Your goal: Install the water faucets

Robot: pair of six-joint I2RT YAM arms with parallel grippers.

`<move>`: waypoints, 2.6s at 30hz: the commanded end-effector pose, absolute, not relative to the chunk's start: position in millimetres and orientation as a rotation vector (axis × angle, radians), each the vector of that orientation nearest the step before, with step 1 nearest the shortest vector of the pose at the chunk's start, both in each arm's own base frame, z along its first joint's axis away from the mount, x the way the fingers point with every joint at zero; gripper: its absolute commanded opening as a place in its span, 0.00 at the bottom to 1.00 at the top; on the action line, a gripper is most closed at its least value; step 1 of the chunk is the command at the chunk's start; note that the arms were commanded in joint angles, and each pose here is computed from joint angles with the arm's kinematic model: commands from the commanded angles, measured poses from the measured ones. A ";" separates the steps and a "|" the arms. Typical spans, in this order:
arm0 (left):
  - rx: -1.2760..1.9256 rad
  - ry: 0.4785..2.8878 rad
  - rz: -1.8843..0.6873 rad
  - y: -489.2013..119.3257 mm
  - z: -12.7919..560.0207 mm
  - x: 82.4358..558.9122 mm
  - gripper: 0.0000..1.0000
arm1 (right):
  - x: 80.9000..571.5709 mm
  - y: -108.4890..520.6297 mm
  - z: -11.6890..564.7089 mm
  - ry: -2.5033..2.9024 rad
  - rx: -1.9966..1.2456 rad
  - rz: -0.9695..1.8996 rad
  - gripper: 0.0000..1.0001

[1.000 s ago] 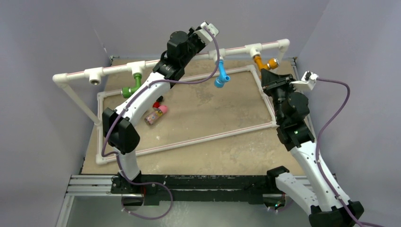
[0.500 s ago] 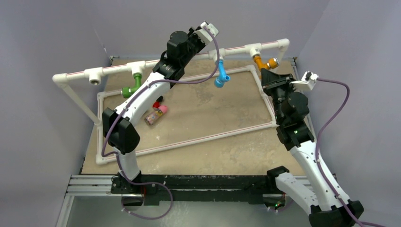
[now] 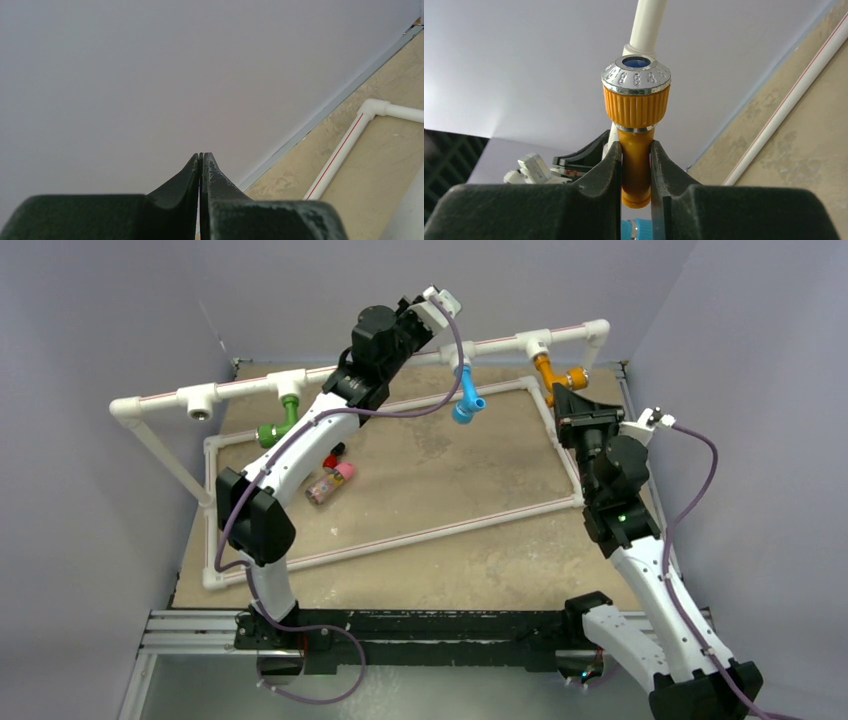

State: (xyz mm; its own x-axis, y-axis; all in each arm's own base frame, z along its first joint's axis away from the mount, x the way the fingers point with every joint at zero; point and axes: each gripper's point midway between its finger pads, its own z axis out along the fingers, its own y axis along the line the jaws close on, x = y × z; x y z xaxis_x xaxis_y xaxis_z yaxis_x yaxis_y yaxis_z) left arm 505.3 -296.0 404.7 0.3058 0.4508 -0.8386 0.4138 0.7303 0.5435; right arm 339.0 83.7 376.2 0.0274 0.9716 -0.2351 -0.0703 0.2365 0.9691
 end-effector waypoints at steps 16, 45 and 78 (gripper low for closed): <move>1.100 1.377 -0.278 -360.0 340.3 446.2 0.00 | 357.7 86.6 366.0 1.099 1.298 1.522 0.00; 1.102 1.381 -0.264 -359.2 339.0 442.8 0.00 | 346.8 64.3 397.5 1.120 0.963 1.146 0.00; 1.110 1.386 -0.249 -359.2 335.9 440.8 0.00 | 347.8 99.4 397.3 1.143 0.869 1.397 0.00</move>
State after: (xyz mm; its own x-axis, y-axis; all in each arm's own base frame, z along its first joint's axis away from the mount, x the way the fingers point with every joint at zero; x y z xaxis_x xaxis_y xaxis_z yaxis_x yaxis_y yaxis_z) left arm 506.1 -290.3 404.8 0.3057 0.4648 -0.8310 0.3928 0.7335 0.5547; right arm 348.4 84.0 375.8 -0.0226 0.8962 -0.4431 -0.2215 0.4277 0.8764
